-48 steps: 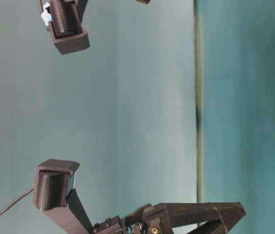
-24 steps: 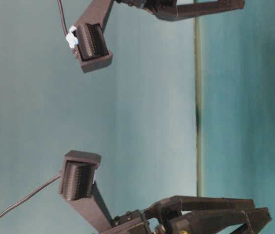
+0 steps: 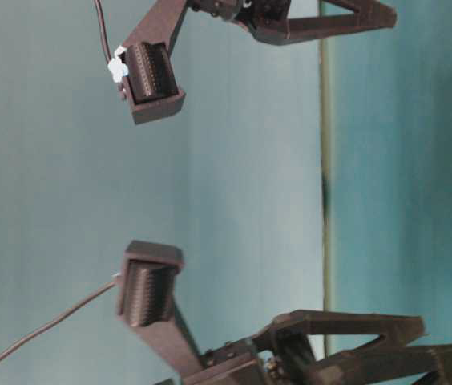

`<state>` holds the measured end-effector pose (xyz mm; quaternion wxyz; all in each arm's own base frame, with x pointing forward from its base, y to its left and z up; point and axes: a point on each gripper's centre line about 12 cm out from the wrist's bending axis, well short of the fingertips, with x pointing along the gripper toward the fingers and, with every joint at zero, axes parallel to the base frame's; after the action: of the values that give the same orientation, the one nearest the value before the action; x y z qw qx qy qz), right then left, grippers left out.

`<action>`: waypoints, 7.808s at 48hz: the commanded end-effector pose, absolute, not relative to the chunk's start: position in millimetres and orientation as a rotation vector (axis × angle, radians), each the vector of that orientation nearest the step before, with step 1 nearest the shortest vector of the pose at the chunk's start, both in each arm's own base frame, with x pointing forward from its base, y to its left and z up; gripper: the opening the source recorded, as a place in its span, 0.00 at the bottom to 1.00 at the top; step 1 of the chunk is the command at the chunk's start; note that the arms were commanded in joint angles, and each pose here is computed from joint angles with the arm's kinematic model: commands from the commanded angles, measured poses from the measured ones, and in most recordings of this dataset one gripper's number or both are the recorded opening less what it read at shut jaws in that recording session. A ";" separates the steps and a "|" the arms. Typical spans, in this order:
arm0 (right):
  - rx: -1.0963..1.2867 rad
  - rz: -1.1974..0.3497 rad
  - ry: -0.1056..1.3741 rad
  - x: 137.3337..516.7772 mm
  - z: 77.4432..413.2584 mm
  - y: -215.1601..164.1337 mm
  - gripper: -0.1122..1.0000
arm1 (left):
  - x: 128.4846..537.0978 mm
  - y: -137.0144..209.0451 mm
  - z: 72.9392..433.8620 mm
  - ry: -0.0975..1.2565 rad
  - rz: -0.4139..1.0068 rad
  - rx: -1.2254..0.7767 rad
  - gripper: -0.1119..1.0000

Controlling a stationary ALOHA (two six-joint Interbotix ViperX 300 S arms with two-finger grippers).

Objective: Insert the washer onto the shaft with both hands.
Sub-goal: 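Lower both grippers and open right gripper around the threaded shaft, then close left gripper on the washer and right gripper on the shaft, then lift the washer and shaft off the table with both grippers, then bring the held washer toward the shaft tip held by the right gripper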

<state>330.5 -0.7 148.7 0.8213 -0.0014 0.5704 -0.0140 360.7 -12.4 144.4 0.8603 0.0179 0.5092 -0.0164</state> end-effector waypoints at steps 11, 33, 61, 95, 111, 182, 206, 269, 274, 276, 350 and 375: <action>-0.008 -0.020 1.182 329.8 135.1 0.7 0.91 | 367.0 -10.9 137.9 1.052 -0.030 0.033 0.89; -0.008 -0.017 1.173 326.3 118.1 0.5 0.91 | 360.8 -3.1 109.1 1.083 -0.012 0.022 0.89; -0.012 -0.013 1.207 327.0 103.1 1.1 0.91 | 361.0 1.3 106.4 1.074 0.000 0.014 0.89; -0.010 -0.014 1.214 322.9 97.9 1.1 0.91 | 366.7 -4.4 106.1 1.057 -0.009 0.012 0.89; -0.011 -0.013 1.217 323.3 95.2 1.2 0.91 | 369.5 -3.9 104.7 1.057 -0.007 0.011 0.89; -0.008 -0.027 1.216 324.8 88.5 -9.1 0.89 | 368.8 -3.9 100.9 1.068 -0.007 0.012 0.89; 0.035 -0.042 1.256 321.1 87.1 -7.6 0.57 | 367.9 -7.2 100.7 1.069 -0.016 0.017 0.69; -0.006 -0.010 1.249 330.3 96.9 -8.9 0.10 | 369.8 -9.0 102.3 1.063 -0.019 0.017 0.41; 0.010 -0.010 1.249 330.0 96.6 -6.5 0.10 | 369.3 -9.0 101.9 1.064 -0.019 0.018 0.41; 0.018 -0.009 1.247 329.7 96.8 -5.0 0.10 | 369.8 -9.0 102.3 1.063 -0.019 0.017 0.41; 0.105 -0.028 0.976 319.2 117.9 10.5 0.10 | 363.9 -12.6 139.2 0.828 -0.033 0.018 0.41; 0.127 -0.019 0.725 323.0 135.3 12.5 0.10 | 357.6 -12.4 174.0 0.561 -0.036 0.008 0.41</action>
<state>318.3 11.0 125.5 0.9227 0.0553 0.3814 -0.0102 352.7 -12.1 161.0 0.9508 0.0049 0.3093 -0.0169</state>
